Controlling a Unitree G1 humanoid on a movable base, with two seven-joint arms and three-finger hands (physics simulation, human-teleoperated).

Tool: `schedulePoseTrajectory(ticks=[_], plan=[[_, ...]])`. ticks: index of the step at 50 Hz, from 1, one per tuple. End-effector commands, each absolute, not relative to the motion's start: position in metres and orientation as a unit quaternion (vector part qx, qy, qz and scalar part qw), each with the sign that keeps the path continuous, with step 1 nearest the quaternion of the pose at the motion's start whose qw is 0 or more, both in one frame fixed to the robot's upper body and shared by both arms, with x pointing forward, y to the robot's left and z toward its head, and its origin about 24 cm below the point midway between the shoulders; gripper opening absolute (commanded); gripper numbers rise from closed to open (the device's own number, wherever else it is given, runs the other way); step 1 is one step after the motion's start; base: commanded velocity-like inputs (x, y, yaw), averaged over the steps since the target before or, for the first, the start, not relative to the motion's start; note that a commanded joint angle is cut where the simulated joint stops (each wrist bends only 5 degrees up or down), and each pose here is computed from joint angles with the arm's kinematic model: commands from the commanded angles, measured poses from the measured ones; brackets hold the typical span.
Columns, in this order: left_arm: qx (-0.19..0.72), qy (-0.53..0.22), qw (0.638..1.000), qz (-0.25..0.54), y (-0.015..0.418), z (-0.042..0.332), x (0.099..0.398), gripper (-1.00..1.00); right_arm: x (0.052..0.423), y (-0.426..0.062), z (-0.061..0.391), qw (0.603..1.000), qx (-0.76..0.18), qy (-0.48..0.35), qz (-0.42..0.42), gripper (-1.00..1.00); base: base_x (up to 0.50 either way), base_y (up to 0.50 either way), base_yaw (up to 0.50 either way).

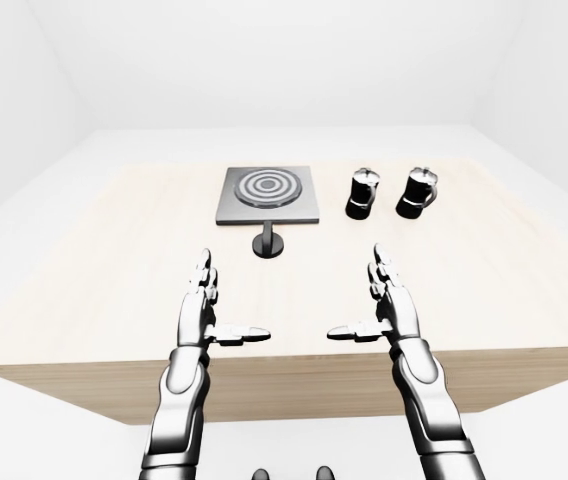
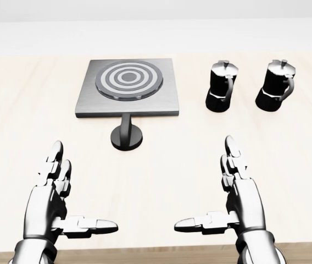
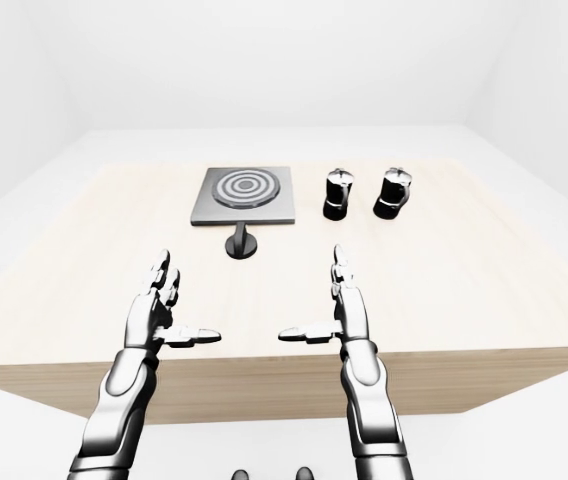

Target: Turn off the stove.

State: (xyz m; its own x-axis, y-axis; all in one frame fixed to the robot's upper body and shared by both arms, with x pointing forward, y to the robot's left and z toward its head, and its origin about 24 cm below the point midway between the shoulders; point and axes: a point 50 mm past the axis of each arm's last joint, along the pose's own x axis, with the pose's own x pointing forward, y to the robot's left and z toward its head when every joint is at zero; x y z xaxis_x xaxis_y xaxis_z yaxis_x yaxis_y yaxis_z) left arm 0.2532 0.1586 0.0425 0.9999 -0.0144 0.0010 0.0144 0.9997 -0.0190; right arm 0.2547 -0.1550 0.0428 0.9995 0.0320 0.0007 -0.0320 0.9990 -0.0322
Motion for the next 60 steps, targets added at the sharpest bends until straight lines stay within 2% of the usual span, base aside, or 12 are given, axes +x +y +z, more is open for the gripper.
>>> schedulePoseTrajectory(ticks=[1,17,34,60], plan=[[-0.008,-0.003,1.000,-0.009,0.1590,0.0431,0.2520,1.00,0.2547,-0.1544,0.0431,1.000,-0.019,-0.004,0.022,1.00,0.00,0.34,0.00],[-0.007,-0.002,1.000,-0.007,0.1590,0.0417,0.2537,1.00,0.2556,-0.1563,0.0418,1.000,-0.014,0.002,0.011,1.00,0.00,0.26,0.00],[-0.009,-0.002,1.000,-0.009,0.1587,0.0421,0.2529,1.00,0.2560,-0.1554,0.0410,1.000,-0.018,0.001,0.017,1.00,0.00,0.00,0.00],[-0.011,-0.004,1.000,-0.010,0.1588,0.0414,0.2533,1.00,0.2566,-0.1545,0.0405,1.000,-0.021,0.004,0.020,1.00,0.32,0.05,0.00]])
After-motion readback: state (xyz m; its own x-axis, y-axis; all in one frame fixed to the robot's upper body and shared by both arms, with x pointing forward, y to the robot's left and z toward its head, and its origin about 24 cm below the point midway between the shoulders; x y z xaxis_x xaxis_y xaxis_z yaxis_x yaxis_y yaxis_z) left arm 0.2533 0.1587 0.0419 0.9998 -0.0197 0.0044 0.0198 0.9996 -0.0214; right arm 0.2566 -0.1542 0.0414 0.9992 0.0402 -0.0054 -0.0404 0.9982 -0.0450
